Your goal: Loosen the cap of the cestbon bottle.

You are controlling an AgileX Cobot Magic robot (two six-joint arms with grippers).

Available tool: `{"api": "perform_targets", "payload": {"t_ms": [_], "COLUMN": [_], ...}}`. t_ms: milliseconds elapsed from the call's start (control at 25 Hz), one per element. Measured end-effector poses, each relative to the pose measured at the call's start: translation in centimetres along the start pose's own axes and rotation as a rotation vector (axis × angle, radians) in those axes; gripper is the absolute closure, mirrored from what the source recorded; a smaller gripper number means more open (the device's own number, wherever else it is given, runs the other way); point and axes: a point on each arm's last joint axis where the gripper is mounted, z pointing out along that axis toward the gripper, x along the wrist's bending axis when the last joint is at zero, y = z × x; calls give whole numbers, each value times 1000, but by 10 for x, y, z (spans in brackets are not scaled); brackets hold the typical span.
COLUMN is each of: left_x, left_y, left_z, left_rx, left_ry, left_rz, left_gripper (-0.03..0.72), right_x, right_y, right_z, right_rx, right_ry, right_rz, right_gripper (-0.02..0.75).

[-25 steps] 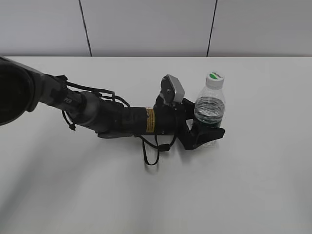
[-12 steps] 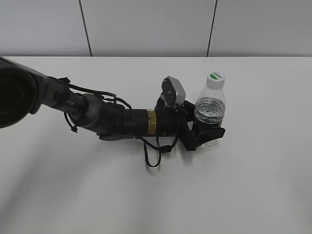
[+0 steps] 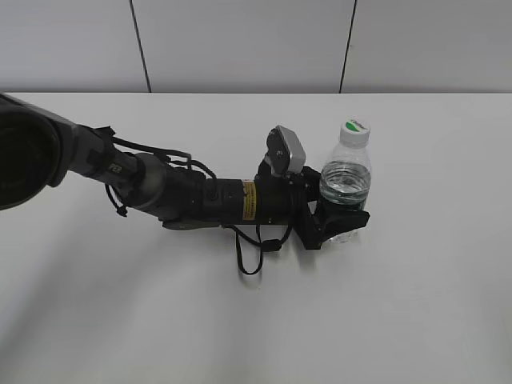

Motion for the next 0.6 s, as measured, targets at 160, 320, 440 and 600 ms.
{"api": "perform_targets", "payload": {"t_ms": [160,320,440,600], "left_x": [-1,-4,-5,-5], "left_y": [0,0,-1,-1], "left_z": [0,0,0,0], "left_rx": [5,11,14,14], "left_ry": [-16,-44,-57,-62], "left_rz": [11,29,35,38], "left_gripper": [176,178,179,179], "right_x": [0,-1,-1,-1], "right_y": [0,6,27,62], "right_z": [0,5,20,48], "right_rx": [0,35,97,174], "right_ry": [0,10,50,126], "right_rz": [0,5,35,98], "right_gripper": [148,148,148,148]}}
